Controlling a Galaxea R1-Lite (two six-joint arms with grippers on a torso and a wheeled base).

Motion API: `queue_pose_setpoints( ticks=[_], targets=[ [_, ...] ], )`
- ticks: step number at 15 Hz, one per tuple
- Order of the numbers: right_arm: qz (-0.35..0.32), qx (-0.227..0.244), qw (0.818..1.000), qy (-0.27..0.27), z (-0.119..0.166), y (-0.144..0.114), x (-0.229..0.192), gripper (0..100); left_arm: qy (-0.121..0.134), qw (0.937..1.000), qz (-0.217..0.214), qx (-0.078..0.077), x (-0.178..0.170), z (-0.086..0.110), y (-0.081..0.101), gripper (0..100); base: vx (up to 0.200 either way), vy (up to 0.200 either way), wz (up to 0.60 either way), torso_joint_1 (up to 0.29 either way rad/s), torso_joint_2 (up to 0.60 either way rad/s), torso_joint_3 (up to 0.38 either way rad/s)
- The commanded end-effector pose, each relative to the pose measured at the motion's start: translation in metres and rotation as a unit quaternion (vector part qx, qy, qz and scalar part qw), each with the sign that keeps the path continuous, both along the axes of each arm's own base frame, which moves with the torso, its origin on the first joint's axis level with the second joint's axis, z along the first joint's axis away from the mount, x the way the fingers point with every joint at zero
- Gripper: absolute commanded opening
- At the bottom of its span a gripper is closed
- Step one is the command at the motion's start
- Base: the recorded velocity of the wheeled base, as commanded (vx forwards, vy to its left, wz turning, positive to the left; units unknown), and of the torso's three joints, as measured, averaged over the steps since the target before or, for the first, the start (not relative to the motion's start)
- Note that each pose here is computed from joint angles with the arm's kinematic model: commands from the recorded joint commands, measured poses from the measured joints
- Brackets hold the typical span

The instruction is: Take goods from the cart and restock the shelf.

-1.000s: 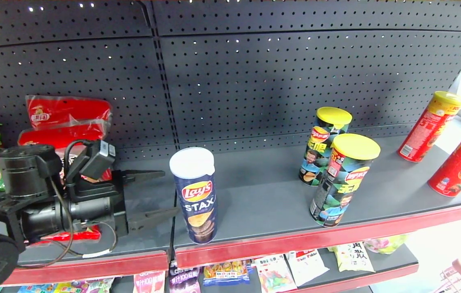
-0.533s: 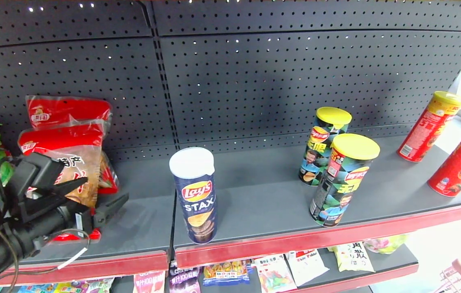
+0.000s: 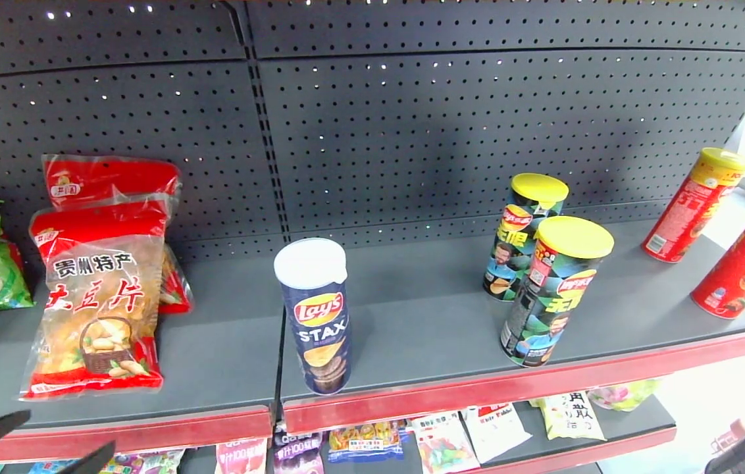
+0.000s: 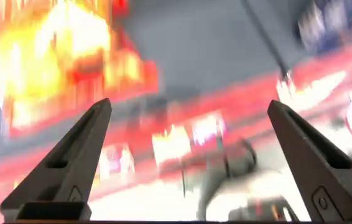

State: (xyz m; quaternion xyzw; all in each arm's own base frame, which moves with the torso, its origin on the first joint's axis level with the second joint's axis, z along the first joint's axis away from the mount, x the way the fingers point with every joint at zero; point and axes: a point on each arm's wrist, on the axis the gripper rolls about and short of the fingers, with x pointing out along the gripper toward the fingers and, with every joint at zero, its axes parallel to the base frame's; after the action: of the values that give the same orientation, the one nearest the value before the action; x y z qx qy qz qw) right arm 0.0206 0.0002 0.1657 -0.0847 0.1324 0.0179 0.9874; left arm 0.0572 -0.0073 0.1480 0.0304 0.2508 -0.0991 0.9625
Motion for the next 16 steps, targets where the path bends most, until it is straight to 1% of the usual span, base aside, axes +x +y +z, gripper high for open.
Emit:
queue_pose_setpoints(
  ticks=[1, 2, 3, 8, 9, 10, 11, 12, 14, 15, 16],
  targets=[
    [0.002, 0.0, 1.0, -0.009, -0.002, 0.0, -0.005, 0, -0.084, 0.9964, 0.014, -0.005, -0.087, -0.003, 0.008, 100, 0.0, 0.0, 0.0, 0.0, 0.0, 0.0],
    [0.002, -0.001, 1.0, -0.007, -0.007, 0.0, -0.007, 0, -0.084, 0.9962, 0.02, 0.001, -0.089, -0.007, 0.009, 100, 0.0, 0.0, 0.0, 0.0, 0.0, 0.0],
    [0.002, 0.0, 1.0, -0.013, -0.009, -0.001, -0.009, 0, -0.084, 0.9963, 0.021, 0.002, -0.089, -0.009, 0.009, 100, 0.0, 0.0, 0.0, 0.0, 0.0, 0.0],
    [0.001, 0.002, 1.0, -0.031, -0.015, -0.001, -0.019, 0, -0.085, 0.9961, 0.021, 0.003, -0.09, -0.012, 0.009, 100, 0.0, 0.0, 0.0, 0.0, 0.0, 0.0],
    [0.001, 0.002, 1.0, -0.031, -0.015, -0.001, -0.019, 0, -0.089, 0.9958, 0.019, 0.006, -0.092, -0.016, 0.009, 100, 0.0, 0.0, 0.0, 0.0, 0.0, 0.0],
    [0.0, 0.002, 1.0, -0.027, -0.017, -0.001, -0.018, 0, -0.096, 0.995, 0.015, 0.022, -0.094, -0.023, 0.01, 100, 0.0, 0.0, 0.0, 0.0, 0.0, 0.0],
    [-0.002, 0.003, 1.0, -0.027, -0.018, -0.001, -0.018, 0, -0.097, 0.9946, 0.013, 0.034, -0.094, -0.025, 0.01, 100, 0.0, 0.0, 0.0, 0.0, 0.0, 0.0],
    [-0.003, 0.003, 1.0, -0.027, -0.017, -0.001, -0.018, 0, -0.098, 0.9934, 0.02, 0.056, -0.093, -0.021, 0.01, 100, 0.0, 0.0, 0.0, 0.0, 0.0, 0.0],
    [-0.004, 0.004, 1.0, -0.027, -0.017, -0.001, -0.018, 0, -0.098, 0.9936, 0.01, 0.056, -0.087, -0.016, 0.01, 100, 0.0, 0.0, 0.0, 0.0, 0.0, 0.0],
    [-0.005, 0.003, 1.0, -0.025, -0.018, -0.001, -0.018, 0, -0.102, 0.9932, 0.006, 0.056, -0.085, -0.016, 0.01, 100, 0.0, 0.0, 0.0, 0.0, 0.0, 0.0],
    [-0.002, 0.002, 1.0, -0.025, -0.018, -0.001, -0.017, 0, -0.109, 0.9923, -0.002, 0.06, -0.084, -0.018, 0.01, 100, 0.0, 0.0, 0.0, 0.0, 0.0, 0.0]
  ],
)
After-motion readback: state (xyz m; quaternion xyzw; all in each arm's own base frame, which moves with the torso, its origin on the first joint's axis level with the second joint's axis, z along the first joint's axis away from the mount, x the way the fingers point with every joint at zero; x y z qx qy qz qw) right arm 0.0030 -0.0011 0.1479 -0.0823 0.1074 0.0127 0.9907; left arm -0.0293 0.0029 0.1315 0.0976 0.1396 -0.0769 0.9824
